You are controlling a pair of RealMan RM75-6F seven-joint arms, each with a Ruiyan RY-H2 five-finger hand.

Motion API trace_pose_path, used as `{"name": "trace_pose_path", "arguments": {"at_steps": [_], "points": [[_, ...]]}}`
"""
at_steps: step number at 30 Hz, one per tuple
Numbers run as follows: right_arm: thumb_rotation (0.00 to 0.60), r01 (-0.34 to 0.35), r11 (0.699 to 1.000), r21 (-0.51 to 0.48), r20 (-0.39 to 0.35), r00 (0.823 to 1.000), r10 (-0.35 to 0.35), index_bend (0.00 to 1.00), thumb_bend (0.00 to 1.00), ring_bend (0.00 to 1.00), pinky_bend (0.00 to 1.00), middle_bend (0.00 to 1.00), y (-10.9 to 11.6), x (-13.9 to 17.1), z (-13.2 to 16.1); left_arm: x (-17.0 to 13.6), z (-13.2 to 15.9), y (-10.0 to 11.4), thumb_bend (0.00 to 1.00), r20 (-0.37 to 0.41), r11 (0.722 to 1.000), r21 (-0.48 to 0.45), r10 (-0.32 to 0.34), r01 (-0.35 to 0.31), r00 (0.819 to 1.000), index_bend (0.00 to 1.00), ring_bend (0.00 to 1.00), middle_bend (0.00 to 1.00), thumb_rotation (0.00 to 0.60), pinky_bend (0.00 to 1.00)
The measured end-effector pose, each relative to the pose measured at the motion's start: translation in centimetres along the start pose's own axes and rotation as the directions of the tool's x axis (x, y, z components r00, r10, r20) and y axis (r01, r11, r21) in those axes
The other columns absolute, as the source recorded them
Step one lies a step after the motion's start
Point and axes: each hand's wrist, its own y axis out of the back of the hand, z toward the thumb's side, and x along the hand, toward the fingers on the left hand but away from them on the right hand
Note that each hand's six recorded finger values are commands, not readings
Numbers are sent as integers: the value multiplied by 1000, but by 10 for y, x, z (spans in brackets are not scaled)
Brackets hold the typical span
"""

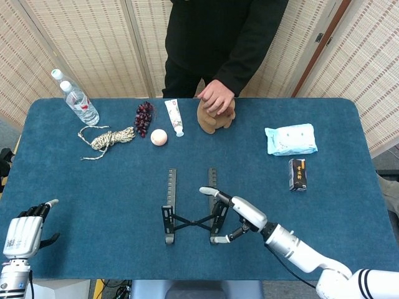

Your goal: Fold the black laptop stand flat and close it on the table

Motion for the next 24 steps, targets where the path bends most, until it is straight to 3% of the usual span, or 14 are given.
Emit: {"name": "trace_pose_path", "arguments": {"at_steps": [18, 24], "points": [[600, -87, 996, 4, -36, 996, 88, 91, 0, 108, 372, 88, -25, 3, 13, -3, -3, -4, 62, -10, 1000, -4, -5, 5, 1000, 227, 344, 336, 600, 457], [600, -82, 996, 18, -49, 995, 83, 91, 0, 104, 372, 88, -25, 4, 16, -4, -3, -6, 63, -11, 1000, -4, -7, 7, 1000, 227, 344, 341, 600, 457]]}}
